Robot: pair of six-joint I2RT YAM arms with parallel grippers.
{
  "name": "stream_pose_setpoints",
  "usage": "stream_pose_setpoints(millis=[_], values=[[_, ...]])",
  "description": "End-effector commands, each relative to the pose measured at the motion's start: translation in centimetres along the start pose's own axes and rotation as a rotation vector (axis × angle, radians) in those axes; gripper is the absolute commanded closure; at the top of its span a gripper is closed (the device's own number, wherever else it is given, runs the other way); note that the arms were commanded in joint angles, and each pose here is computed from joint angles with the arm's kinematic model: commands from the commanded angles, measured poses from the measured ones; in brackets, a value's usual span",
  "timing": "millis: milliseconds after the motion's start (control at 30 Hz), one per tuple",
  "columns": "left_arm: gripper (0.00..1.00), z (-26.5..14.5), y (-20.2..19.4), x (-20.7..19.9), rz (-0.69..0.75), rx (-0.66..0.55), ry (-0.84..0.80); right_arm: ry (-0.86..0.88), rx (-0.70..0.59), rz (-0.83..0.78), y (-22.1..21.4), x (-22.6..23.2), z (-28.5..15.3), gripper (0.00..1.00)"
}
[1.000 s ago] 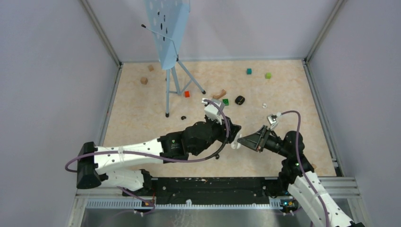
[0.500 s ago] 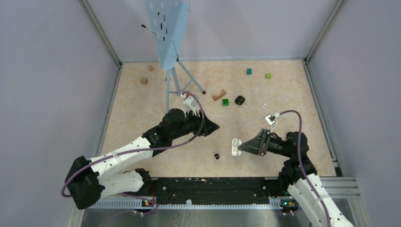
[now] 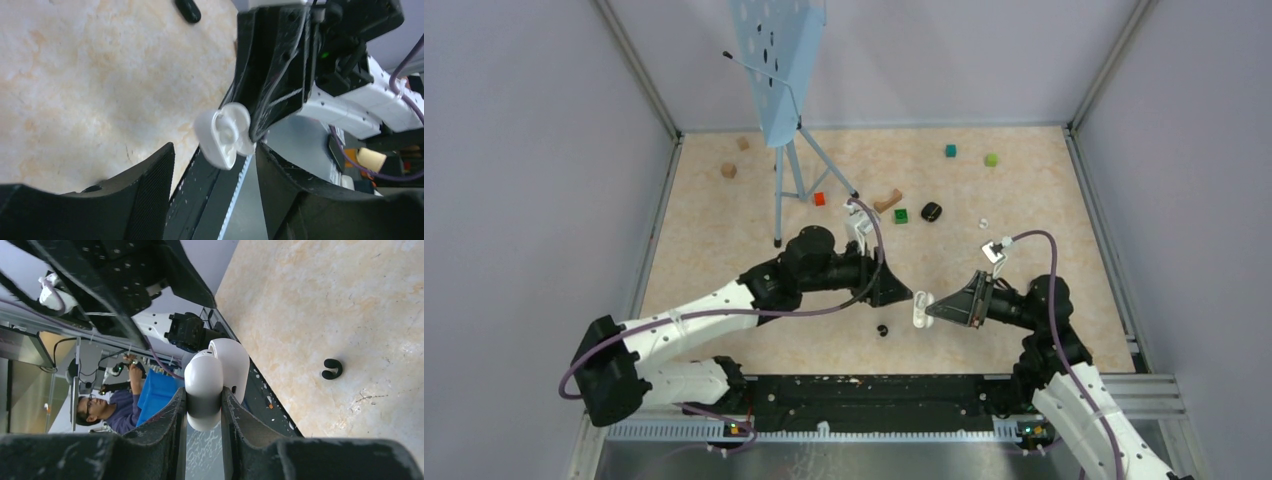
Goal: Insert the wireless bluetooth earbuds into the charging case
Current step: Insert the left earbud into the left side groove of the charging case.
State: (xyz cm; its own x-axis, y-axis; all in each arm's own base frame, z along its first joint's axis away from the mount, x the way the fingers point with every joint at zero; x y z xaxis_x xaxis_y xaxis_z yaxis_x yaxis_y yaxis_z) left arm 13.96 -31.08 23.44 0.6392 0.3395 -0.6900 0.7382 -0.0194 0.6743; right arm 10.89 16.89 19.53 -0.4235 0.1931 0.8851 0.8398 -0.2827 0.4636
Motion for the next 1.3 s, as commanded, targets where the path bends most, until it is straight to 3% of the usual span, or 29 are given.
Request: stream_pose_setpoints(millis=[0, 133, 533, 1267], values=[[0.34, 1.5, 2.6, -2.0, 0.126, -0.045, 0.113, 0.007, -0.036, -0.056, 0.9, 0.5, 0.0, 1.0], [0.39, 2.6, 2.7, -2.3, 0.141, -0.047, 0.25, -0.039, -0.042, -0.045, 1.0, 0.1, 0.0, 1.0], [0.5, 4.1, 1.7, -1.5, 0.188, 0.052, 0.392, -0.071, -0.054, -0.049, 1.2, 0.0, -0.1, 1.0], [0.55, 6.1, 0.6, -1.0, 0.179, 0.119, 0.37, -0.067, -0.051, -0.049, 1.2, 0.1, -0.1, 1.0]])
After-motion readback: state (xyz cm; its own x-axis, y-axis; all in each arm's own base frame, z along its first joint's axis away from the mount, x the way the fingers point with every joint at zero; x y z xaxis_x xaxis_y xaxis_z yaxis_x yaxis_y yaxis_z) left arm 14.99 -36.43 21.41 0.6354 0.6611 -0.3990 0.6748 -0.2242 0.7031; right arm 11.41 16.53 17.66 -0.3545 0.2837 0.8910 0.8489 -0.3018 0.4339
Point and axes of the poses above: each gripper's point midway between its finger pads, its own z axis out along the fingers, its own x axis along the line the jaws close on, y = z × x, the point moved 4 cm from there along -z, back along the fingers
